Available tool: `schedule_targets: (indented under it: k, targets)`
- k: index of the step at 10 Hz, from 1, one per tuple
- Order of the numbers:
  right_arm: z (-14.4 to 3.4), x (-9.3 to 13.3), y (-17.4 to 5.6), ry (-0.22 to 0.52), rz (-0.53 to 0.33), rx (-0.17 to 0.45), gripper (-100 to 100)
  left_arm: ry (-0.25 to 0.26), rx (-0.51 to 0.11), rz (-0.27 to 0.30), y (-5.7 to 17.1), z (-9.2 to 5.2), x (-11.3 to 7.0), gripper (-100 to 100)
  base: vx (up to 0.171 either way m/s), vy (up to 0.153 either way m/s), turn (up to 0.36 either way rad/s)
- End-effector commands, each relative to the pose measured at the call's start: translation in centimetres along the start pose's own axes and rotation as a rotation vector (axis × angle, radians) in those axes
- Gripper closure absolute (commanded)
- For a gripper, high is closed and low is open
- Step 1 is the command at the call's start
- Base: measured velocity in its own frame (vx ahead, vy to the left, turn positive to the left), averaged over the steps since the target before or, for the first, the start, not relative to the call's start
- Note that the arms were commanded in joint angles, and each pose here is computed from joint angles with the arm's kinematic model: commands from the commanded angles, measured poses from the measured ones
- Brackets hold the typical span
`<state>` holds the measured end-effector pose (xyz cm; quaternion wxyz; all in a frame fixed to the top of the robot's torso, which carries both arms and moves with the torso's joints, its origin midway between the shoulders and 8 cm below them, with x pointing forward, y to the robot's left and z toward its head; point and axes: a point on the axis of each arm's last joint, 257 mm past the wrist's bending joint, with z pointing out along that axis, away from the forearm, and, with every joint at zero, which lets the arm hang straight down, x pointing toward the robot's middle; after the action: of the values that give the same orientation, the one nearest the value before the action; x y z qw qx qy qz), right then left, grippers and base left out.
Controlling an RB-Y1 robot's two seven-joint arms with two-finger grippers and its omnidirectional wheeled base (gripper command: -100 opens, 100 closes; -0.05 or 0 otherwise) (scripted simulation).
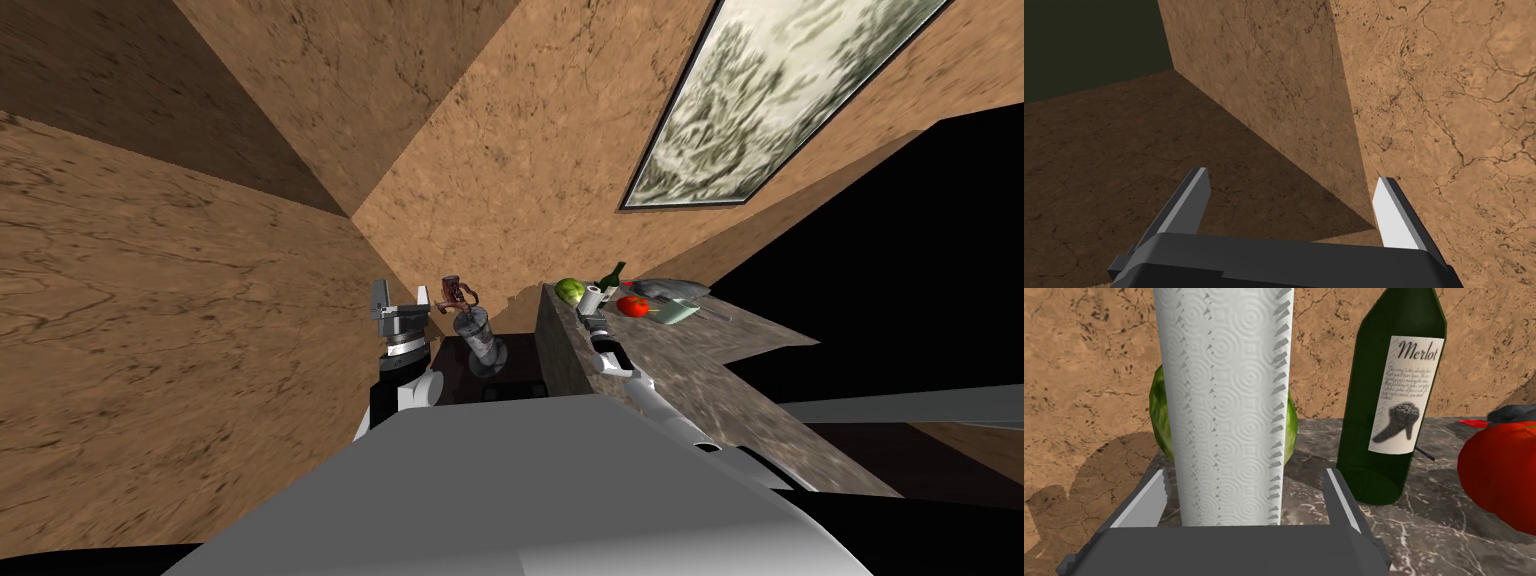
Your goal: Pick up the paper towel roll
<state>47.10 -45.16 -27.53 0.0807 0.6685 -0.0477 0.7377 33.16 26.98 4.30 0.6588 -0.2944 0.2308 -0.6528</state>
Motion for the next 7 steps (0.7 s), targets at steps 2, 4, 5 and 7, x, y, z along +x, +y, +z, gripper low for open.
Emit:
schedule_targets:
  k: [2, 4, 5, 7]
  targets:
    - [1.75, 0.65, 1.71, 0.004, 0.000, -0.038, -100, 0.000, 0.000, 0.000, 0.00, 0.00, 0.00, 0, -0.035, 0.034, 0.115]
    - [1.38, 0.61, 1.19, 0.004, 0.000, -0.029, 100, 0.000, 0.000, 0.000, 0.00, 0.00, 0.00, 0, -0.011, 0.010, 0.011]
    - [1.36, 0.61, 1.21, 0.004, 0.000, -0.029, 100, 0.000, 0.000, 0.000, 0.00, 0.00, 0.00, 0, 0.000, 0.000, 0.000]
    - [1.36, 0.59, 1.19, 0.003, 0.000, -0.029, 100, 0.000, 0.000, 0.000, 0.00, 0.00, 0.00, 0, 0.000, 0.000, 0.000]
